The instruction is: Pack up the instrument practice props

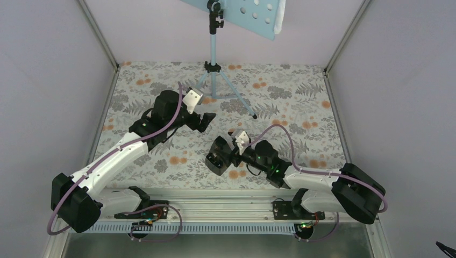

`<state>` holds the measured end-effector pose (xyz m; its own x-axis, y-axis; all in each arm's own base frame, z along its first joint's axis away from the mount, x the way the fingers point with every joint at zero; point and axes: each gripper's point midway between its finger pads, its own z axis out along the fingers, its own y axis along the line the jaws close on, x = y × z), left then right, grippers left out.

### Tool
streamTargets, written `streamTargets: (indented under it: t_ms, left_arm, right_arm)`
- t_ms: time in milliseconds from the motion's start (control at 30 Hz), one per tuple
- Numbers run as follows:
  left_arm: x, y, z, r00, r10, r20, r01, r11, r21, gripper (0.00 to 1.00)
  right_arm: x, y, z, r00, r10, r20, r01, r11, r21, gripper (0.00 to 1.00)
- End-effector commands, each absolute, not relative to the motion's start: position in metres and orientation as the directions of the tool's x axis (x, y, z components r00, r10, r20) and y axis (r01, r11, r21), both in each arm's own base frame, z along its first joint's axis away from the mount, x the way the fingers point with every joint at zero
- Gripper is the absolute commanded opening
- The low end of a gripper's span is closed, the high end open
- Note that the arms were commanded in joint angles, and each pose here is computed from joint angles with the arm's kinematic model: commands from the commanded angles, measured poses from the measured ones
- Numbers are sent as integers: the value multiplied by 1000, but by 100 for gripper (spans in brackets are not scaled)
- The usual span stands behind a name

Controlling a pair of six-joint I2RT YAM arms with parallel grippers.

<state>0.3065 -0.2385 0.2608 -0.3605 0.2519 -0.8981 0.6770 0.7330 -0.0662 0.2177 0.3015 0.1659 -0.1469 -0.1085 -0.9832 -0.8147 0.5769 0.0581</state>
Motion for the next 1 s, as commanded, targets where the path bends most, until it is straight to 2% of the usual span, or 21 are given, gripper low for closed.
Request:
streamTargets:
  t_ms: [0, 33, 367, 667, 967]
  left_arm:
    - [308, -240, 262, -350, 252, -902, 687, 723, -65, 100]
    - [308, -240, 262, -349, 251, -903, 687, 723, -65, 100]
    - [305, -244, 261, -349, 254, -902, 705, 705, -75, 100]
    - [302, -247, 259, -351, 262, -899, 722, 687, -82, 100]
    - [262, -287, 243, -361, 320, -876, 871, 452, -194, 94]
  right_arm:
    - [218, 296, 173, -135, -75, -988, -800, 597, 64, 91]
    - [218, 295, 172, -139, -74, -988, -799, 597, 68, 88]
    - [218, 292, 169, -150, -72, -986, -792, 605, 76, 76]
    - [214, 290, 168, -164, -56, -985, -796, 598, 98, 76]
    - [212, 287, 168, -158, -50, -986, -796, 598, 97, 70]
